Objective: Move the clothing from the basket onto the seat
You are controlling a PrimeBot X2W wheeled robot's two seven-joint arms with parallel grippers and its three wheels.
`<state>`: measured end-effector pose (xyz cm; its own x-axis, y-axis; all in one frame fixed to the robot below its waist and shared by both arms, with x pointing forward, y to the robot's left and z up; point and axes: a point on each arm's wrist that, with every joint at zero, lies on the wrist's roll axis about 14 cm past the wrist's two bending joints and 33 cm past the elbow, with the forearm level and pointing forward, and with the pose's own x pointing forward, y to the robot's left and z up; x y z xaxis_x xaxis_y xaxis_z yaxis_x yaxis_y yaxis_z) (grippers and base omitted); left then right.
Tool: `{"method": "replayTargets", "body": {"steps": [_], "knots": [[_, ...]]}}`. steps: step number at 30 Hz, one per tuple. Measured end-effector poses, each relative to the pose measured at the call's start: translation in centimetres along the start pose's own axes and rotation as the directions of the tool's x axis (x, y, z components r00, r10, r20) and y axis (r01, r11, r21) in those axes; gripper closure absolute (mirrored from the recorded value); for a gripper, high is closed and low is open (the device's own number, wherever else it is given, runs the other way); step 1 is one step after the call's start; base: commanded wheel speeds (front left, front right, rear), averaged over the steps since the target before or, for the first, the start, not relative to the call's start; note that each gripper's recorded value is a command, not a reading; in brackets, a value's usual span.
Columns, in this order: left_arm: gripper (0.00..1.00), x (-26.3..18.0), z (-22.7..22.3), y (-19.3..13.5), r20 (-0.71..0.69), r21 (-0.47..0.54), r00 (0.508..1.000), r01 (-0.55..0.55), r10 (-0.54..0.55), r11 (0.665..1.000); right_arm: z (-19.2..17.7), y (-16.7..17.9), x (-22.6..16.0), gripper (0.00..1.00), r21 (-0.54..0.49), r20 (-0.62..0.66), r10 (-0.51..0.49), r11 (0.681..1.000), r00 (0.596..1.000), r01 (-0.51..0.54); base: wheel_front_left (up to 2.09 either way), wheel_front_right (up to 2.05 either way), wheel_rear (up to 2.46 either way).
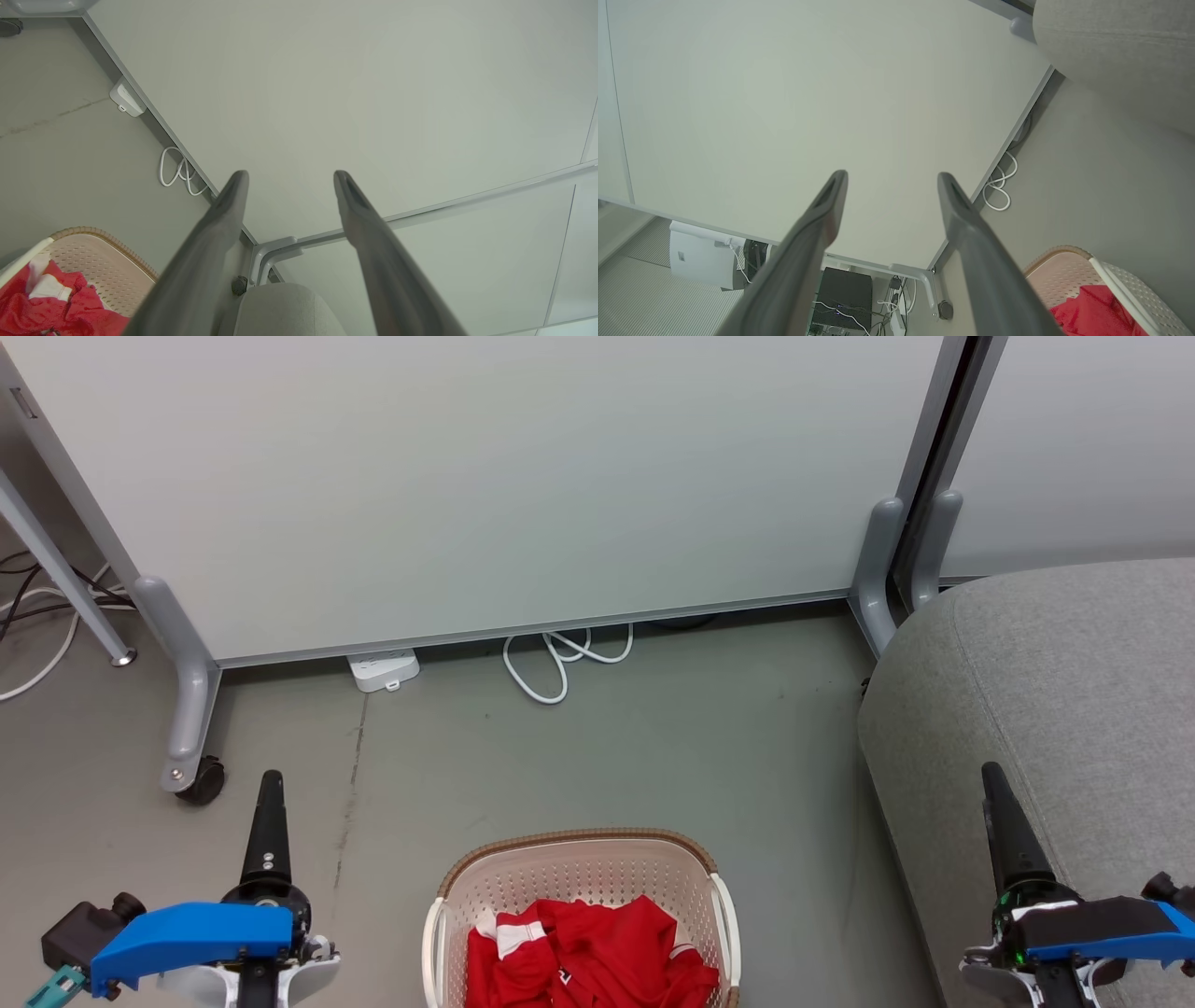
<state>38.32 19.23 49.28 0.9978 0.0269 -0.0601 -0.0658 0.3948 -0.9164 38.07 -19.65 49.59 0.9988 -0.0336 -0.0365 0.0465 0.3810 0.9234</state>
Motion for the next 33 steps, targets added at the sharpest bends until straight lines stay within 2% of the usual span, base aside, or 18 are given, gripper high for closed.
{"method": "replayTargets", "body": {"steps": [3,9,15,25,33], "knots": [[0.0,0.0,0.0,0.0,0.0,0.0,1.0,0.0,0.0,1.0,0.0,0.0,0.0,0.0,0.0,0.0,0.0,1.0,1.0,0.0,0.0,0.0,0.0],[0.0,0.1,-0.5,-0.5,-0.008,0.129,1.0,0.009,-0.008,0.992,-0.6,0.7,0.1,0.0,-0.131,-0.013,0.023,0.991,1.0,-0.024,0.0,0.0,0.0],[0.0,0.2,-1.2,-0.9,-0.023,0.246,1.0,0.021,-0.016,0.969,-1.0,1.0,0.1,0.0,-0.255,-0.026,0.036,0.966,0.999,-0.041,0.0,0.0,0.0],[0.0,0.2,-2.2,-1.1,-0.037,0.422,0.999,0.034,-0.02,0.906,-1.5,0.9,0.0,0.0,-0.418,-0.037,0.04,0.907,0.999,-0.052,0.0,0.0,0.0],[0.0,0.2,-2.8,-1.0,-0.048,0.524,0.999,0.043,-0.021,0.85,-1.8,1.0,-0.1,0.0,-0.518,-0.045,0.051,0.853,0.998,-0.067,0.0,0.0,0.0]]}}
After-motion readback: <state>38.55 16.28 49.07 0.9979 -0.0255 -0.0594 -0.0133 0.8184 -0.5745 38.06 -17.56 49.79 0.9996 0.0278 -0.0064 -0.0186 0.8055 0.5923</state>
